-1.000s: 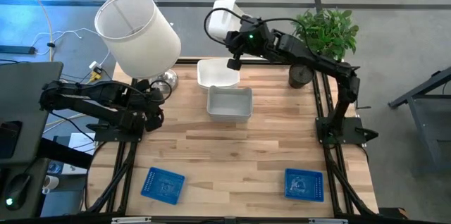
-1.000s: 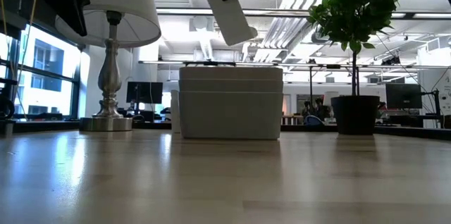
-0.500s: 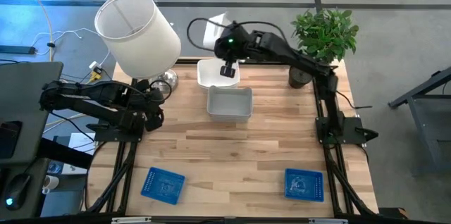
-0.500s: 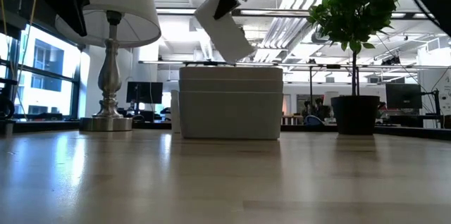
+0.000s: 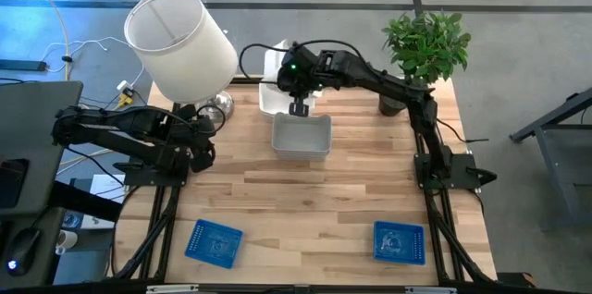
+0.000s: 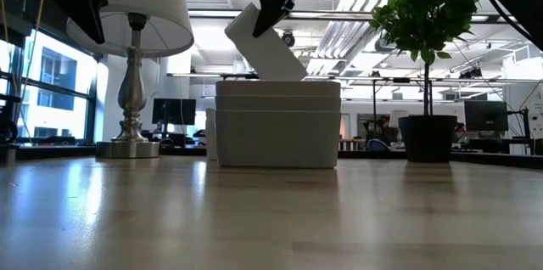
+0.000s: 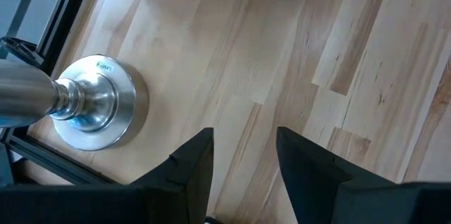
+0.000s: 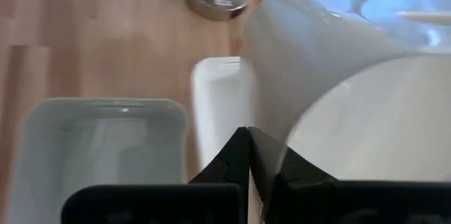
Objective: Stack baskets by color
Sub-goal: Stack the white bin on top of the top white bins
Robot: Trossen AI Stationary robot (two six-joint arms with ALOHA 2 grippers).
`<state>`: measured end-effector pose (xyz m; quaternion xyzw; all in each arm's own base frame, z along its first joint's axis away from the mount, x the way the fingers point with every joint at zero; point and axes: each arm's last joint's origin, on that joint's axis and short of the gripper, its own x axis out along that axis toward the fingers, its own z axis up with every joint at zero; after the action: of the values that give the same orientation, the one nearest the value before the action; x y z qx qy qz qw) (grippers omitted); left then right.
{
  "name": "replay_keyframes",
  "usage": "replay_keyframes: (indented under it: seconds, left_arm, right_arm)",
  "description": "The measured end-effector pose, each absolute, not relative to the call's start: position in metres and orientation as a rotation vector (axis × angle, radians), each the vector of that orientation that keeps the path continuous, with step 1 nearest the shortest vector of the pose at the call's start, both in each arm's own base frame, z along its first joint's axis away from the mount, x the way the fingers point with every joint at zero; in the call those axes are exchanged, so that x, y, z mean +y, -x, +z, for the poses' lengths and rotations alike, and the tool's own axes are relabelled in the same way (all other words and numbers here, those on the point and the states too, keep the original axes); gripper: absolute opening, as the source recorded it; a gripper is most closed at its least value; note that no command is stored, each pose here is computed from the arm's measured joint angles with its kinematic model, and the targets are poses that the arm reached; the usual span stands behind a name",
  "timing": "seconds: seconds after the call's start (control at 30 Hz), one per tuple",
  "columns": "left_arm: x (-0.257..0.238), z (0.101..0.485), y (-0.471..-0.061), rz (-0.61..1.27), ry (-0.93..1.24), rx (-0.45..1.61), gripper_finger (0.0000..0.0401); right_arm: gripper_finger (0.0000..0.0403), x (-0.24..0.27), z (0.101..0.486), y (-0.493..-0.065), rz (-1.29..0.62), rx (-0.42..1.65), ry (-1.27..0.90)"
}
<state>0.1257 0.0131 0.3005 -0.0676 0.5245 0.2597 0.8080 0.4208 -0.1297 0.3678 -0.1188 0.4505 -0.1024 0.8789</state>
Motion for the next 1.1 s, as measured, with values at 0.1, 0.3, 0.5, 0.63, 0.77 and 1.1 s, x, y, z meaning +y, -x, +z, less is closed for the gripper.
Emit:
replay_keyframes:
  seconds: [0.1,0.3,0.5,0.63,0.77,1.1]
  left_arm:
    - [0.013,0.301,-0.126,0.556,0.144,1.121,0.0140]
    - [0.013,0.301,-0.126,0.557,0.144,1.120,0.0140]
    - [0.013,0.301,-0.126,0.570,0.163,1.114,0.0140]
    - [0.013,0.301,-0.126,0.571,0.163,1.114,0.0140]
    - [0.013,0.301,-0.126,0.572,0.162,1.114,0.0140]
    - [0.013,0.301,-0.126,0.575,0.160,1.113,0.0140]
  right_arm:
    - [0.0000,-0.127,0.364,-0.424,-0.169,0.941,0.230]
    - [0.0000,-0.129,0.342,-0.433,-0.129,1.009,0.221]
    - [0.0000,-0.133,0.316,-0.445,-0.119,1.083,0.233]
    - [0.0000,-0.135,0.308,-0.447,-0.140,1.117,0.245]
    - [0.0000,-0.138,0.301,-0.448,-0.142,1.146,0.240]
    - [0.0000,-0.145,0.287,-0.448,-0.238,1.236,0.272]
